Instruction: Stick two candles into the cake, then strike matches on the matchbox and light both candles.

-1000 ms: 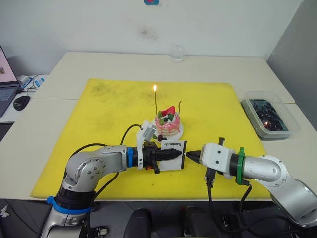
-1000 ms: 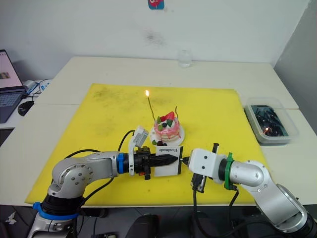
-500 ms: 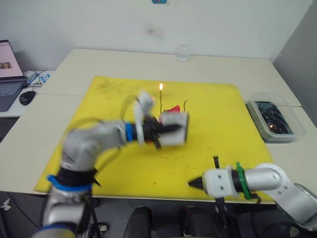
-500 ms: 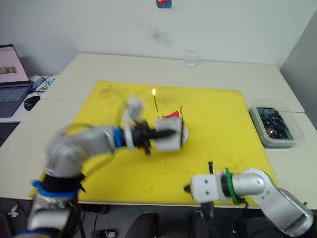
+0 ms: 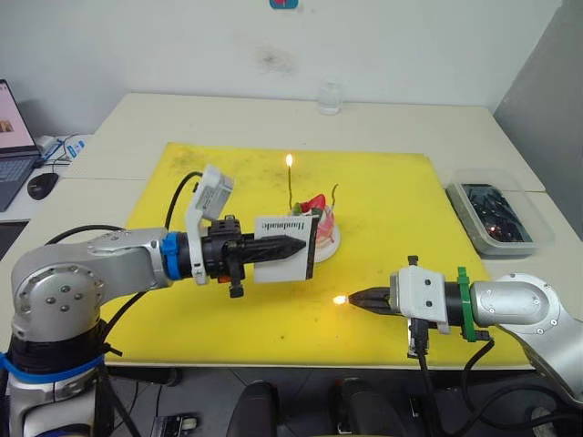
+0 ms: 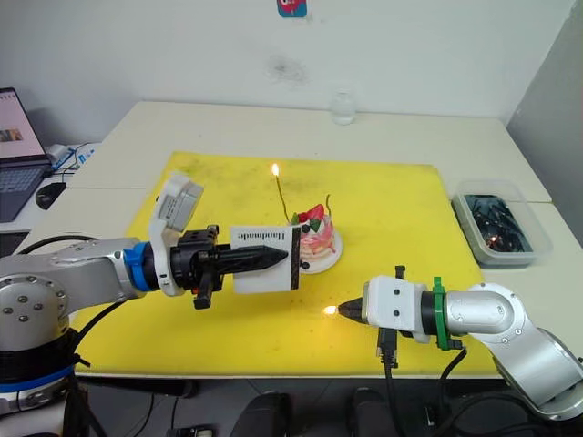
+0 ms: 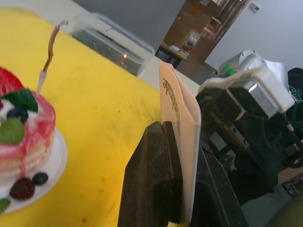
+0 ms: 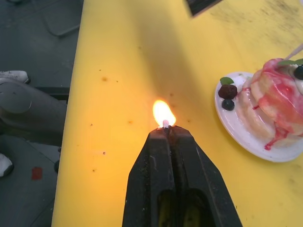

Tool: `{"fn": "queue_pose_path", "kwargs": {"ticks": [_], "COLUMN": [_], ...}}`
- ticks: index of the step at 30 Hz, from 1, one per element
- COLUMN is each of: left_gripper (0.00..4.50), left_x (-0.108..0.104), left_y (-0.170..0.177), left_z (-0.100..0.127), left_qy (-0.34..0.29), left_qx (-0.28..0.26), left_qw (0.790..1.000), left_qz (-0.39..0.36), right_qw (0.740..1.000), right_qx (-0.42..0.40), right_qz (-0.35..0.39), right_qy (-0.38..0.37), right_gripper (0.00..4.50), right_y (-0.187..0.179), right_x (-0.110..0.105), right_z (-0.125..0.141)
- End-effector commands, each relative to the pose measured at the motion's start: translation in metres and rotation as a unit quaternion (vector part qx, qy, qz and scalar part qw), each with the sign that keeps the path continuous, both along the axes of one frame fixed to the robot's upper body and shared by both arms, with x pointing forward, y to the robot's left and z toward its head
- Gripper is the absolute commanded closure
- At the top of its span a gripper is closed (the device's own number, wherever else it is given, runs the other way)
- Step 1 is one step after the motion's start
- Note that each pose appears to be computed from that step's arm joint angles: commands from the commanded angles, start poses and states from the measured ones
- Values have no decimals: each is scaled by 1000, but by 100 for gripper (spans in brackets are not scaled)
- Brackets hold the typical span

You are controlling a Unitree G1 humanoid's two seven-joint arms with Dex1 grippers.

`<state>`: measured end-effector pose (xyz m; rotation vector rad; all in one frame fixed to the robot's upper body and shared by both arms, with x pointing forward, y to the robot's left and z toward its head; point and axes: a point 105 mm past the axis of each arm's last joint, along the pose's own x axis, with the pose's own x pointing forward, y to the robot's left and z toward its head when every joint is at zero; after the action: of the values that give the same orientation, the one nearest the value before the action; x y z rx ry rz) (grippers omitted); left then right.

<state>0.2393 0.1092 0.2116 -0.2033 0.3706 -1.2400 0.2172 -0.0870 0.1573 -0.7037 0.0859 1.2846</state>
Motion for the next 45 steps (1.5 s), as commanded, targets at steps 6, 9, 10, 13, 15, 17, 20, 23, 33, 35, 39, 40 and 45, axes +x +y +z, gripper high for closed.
{"fn": "queue_pose_path", "kwargs": {"ticks": [6,9,10,13,15,17,20,23,33,35,39,40,45], "left_gripper": [450,450,450,450,450,450,450,450,450,450,450,450,450], "left_x": [-9,-10,-10,-11,-11,-10,-9,-9,-8,-7,-7,-7,-7], "left_y": [12,12,11,6,4,3,1,-1,-4,-4,-4,-4,-6], "left_z": [-35,-43,-45,-47,-47,-49,-49,-50,-52,-51,-50,-50,-49], "left_qy": [42,50,51,50,50,48,44,41,35,33,31,30,28], "left_qx": [33,34,35,31,28,28,27,26,23,23,23,23,22], "left_qw": [998,998,998,998,998,998,999,999,999,999,999,999,999], "left_qz": [19,20,18,9,3,1,-4,-8,-9,-8,-9,-9,-11], "right_qw": [994,988,986,980,978,975,972,970,967,968,969,969,970], "right_qx": [33,47,52,68,74,80,88,89,88,86,80,79,75], "right_qz": [-42,-64,-70,-81,-85,-90,-97,-102,-118,-117,-116,-116,-116], "right_qy": [-94,-129,-140,-167,-177,-185,-195,-201,-208,-206,-203,-202,-198], "right_gripper": [445,445,445,445,445,445,445,445,445,445,445,445,445], "right_y": [0,1,2,8,12,15,19,21,20,20,20,20,19], "right_x": [29,46,51,63,69,74,81,85,95,95,95,94,93], "right_z": [44,60,65,78,83,88,92,92,85,83,80,79,77]}}
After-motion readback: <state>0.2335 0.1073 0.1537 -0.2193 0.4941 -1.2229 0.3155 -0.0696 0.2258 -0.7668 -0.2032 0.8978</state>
